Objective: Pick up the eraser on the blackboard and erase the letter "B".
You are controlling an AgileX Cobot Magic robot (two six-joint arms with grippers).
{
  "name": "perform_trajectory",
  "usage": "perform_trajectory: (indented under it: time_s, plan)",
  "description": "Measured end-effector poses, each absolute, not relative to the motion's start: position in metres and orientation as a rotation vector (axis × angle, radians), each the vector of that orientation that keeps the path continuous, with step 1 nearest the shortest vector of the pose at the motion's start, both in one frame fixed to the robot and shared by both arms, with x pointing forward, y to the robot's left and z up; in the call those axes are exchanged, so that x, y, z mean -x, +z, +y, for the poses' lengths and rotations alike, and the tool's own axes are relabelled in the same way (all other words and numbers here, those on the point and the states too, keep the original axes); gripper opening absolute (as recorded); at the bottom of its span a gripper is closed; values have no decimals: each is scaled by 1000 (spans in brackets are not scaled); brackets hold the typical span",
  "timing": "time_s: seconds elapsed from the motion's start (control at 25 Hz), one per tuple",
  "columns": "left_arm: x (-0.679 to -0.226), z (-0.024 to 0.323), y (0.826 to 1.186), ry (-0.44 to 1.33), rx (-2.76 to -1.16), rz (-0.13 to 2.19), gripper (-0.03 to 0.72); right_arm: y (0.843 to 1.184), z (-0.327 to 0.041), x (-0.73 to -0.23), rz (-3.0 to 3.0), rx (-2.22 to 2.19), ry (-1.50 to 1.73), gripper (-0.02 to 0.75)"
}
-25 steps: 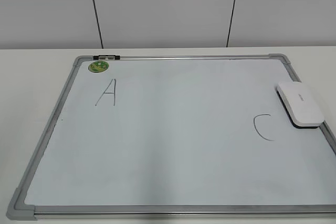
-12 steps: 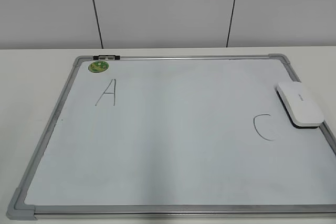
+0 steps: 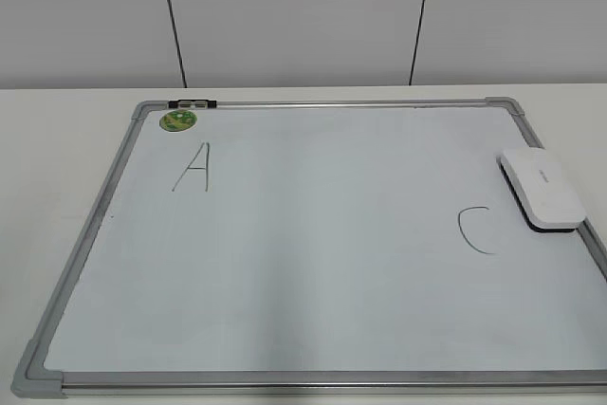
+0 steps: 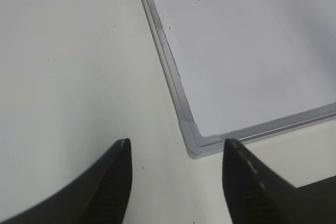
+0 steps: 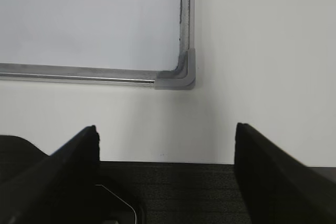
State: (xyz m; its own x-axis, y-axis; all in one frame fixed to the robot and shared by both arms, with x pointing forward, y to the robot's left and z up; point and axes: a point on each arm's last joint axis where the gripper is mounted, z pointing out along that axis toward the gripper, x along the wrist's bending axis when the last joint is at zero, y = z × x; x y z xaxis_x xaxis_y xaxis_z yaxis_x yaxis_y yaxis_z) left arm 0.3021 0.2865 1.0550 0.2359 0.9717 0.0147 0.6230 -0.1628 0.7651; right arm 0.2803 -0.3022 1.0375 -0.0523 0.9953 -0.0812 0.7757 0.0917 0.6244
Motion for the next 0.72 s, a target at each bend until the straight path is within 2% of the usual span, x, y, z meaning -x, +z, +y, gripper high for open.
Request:
perform_trajectory:
  time_s: [0.12,0.32,0.72]
  plan:
    - [-300,287,1056,681,-1887,1471,407,1038,-302,-280,1881,-1734,582,592]
    - [-290,289,1049,590,-2012,1546,387,1038,-302,-280,1881,-1734,582,591]
    - [-290,289,1045,581,-2023,1552,370,1038,-302,-280,1881,-1734,582,591]
